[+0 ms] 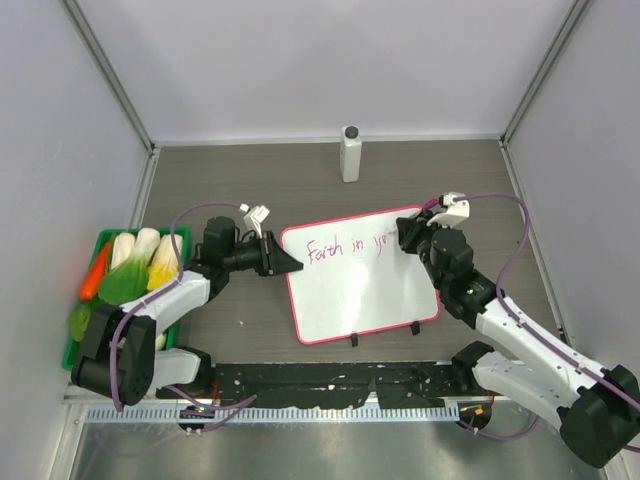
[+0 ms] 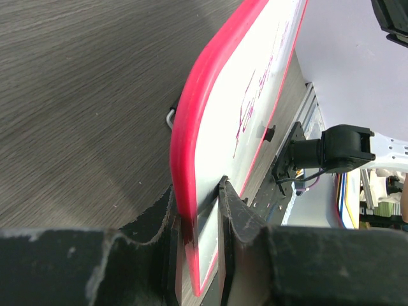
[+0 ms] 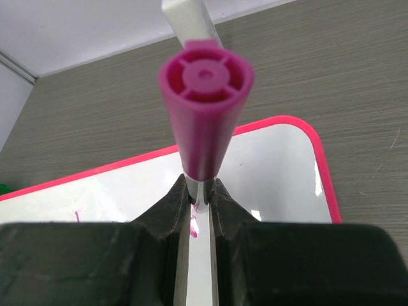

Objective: Write a sentence on the whiteboard
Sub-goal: Write with the whiteboard marker on the whiteboard.

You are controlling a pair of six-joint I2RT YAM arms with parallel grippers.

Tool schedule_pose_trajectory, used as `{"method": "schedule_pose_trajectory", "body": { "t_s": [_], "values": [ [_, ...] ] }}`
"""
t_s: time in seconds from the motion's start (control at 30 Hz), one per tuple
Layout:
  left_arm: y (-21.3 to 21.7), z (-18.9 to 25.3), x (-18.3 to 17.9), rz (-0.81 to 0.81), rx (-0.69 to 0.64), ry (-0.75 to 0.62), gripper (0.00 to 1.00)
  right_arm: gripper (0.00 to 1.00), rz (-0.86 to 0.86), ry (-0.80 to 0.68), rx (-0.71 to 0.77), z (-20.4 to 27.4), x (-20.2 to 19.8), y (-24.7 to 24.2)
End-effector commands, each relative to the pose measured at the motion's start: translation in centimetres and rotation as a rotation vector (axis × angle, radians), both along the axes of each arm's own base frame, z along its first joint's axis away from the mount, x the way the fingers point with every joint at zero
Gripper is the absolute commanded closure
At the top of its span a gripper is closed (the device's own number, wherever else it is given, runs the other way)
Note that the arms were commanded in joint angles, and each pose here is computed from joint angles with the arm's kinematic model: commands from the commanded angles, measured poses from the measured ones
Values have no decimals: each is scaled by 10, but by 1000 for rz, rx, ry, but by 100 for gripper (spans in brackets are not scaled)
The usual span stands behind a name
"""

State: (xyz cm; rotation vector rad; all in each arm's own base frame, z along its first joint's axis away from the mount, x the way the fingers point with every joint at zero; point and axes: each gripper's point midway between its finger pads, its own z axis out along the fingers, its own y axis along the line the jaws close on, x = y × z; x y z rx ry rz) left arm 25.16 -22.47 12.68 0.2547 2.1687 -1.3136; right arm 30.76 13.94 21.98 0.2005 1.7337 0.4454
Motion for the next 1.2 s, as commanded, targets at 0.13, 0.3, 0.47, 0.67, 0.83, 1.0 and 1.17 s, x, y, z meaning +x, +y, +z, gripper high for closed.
{"method": "schedule_pose_trajectory", "body": {
  "t_s": [0.13, 0.3, 0.47, 0.67, 0.83, 1.0, 1.17],
  "values": [
    [47, -46, 38, 213, 263, -99, 100, 99, -6, -6, 26, 0, 6, 1],
    [47, -46, 38, 211, 261, -99, 100, 99, 7, 14, 10, -7, 2, 1],
    [47, -46, 38, 212, 262, -99, 100, 99, 9, 42, -6, -18, -3, -2],
    [47, -46, 39, 212, 262, -97, 100, 99, 24, 62, -3, -27, -11, -2],
    [46, -46, 38, 211, 261, -97, 100, 99, 1, 67, -17, -30, -11, -8],
    [47, -47, 38, 212, 262, -97, 100, 99, -35, 53, -22, -21, -5, -12],
    [46, -46, 38, 211, 261, -100, 100, 99, -53, 32, -21, -8, 3, -11]
  ]
}}
